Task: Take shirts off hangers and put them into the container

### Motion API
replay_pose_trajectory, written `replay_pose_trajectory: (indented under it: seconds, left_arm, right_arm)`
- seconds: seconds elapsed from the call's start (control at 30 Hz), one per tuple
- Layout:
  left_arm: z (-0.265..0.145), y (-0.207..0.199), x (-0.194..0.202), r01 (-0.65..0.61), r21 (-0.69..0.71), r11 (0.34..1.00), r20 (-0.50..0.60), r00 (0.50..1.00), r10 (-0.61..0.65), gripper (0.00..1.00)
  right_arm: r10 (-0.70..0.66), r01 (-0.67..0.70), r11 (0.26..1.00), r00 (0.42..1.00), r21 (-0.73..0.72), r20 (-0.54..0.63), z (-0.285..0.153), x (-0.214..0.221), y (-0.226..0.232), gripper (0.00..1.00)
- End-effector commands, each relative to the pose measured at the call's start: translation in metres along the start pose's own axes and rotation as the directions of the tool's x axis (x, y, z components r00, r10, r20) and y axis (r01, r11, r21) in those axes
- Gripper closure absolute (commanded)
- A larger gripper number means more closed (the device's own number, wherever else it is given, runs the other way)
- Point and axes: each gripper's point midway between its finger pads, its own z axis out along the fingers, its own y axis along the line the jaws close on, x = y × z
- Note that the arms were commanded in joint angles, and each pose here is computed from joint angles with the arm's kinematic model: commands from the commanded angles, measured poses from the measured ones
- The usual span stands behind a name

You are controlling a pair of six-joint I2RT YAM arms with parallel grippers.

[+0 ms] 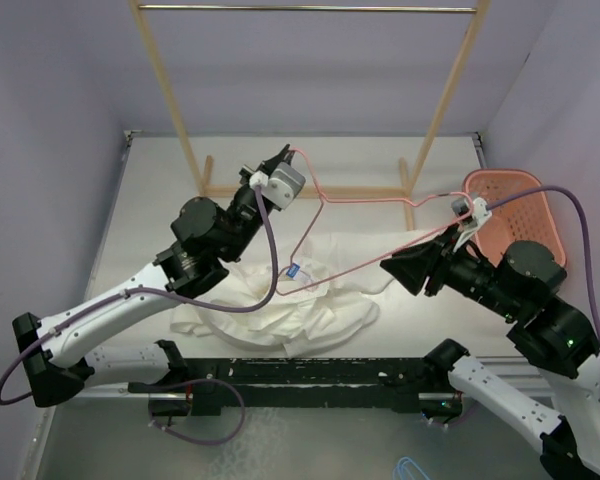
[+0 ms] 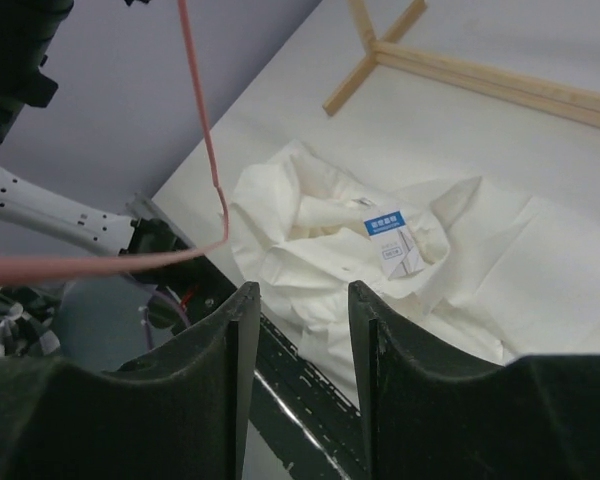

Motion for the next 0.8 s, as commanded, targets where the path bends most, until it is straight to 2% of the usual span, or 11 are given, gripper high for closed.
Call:
replay_pose_trajectory:
  seconds: [0.0, 0.1, 0.13, 0.27, 0.37, 0.47, 0.53, 0.57, 0.63, 0.7, 0.77]
  left_arm:
    - [-0.007, 0.051, -0.033, 0.015, -0.071, 0.997, 0.043, 0.999, -0.012, 1.00]
    - [-0.012, 0.066, -0.038, -0.033, -0.117, 0.993, 0.058, 0.998, 0.040, 1.00]
    - [-0.012, 0.071, -0.040, -0.051, -0.133, 0.990, 0.057, 0.997, 0.059, 1.00]
    - [-0.021, 0.097, -0.062, -0.088, -0.213, 0.973, 0.098, 0.989, 0.111, 1.00]
    - [-0.028, 0.112, -0.080, -0.089, -0.242, 0.966, 0.132, 0.984, 0.123, 1.00]
    - [-0.032, 0.117, -0.091, -0.090, -0.227, 0.970, 0.138, 0.983, 0.124, 1.00]
    - [-0.031, 0.113, -0.092, -0.094, -0.196, 0.976, 0.130, 0.984, 0.120, 1.00]
    - [-0.030, 0.111, -0.091, -0.097, -0.181, 0.979, 0.122, 0.985, 0.120, 1.00]
    - [-0.028, 0.102, -0.089, -0.123, -0.129, 0.984, 0.111, 0.984, 0.137, 1.00]
    - [-0.024, 0.082, -0.084, -0.182, -0.017, 0.983, 0.104, 0.978, 0.182, 1.00]
    - [-0.022, 0.051, -0.070, -0.251, 0.153, 0.956, 0.090, 0.967, 0.239, 1.00]
  right_arm:
    - [-0.031, 0.025, 0.996, 0.998, -0.085, -0.060, 0.006, 0.004, 0.014, 0.54]
    - [-0.040, 0.035, 0.997, 0.996, -0.073, -0.074, 0.011, 0.007, 0.010, 0.29]
    - [-0.042, 0.038, 0.998, 0.996, -0.056, -0.073, 0.012, 0.007, 0.007, 0.04]
    - [-0.027, 0.027, 1.000, 0.998, -0.013, -0.048, 0.013, 0.007, -0.002, 0.00]
    - [-0.035, 0.025, 0.977, 0.998, -0.210, -0.044, 0.015, 0.015, 0.028, 0.00]
    - [-0.029, -0.008, 0.903, 0.996, -0.430, -0.080, 0.014, 0.026, 0.062, 0.00]
    - [-0.008, -0.051, 0.882, 0.992, -0.468, -0.123, 0.018, 0.031, 0.068, 0.02]
    - [-0.005, -0.066, 0.872, 0.989, -0.485, -0.145, 0.020, 0.034, 0.070, 0.12]
    - [-0.001, -0.092, 0.863, 0.983, -0.498, -0.184, 0.024, 0.039, 0.071, 0.43]
    - [-0.017, -0.080, 0.897, 0.977, -0.434, -0.215, 0.029, 0.040, 0.061, 0.54]
    - [-0.091, -0.006, 0.925, 0.968, -0.381, -0.234, 0.026, 0.039, 0.051, 0.56]
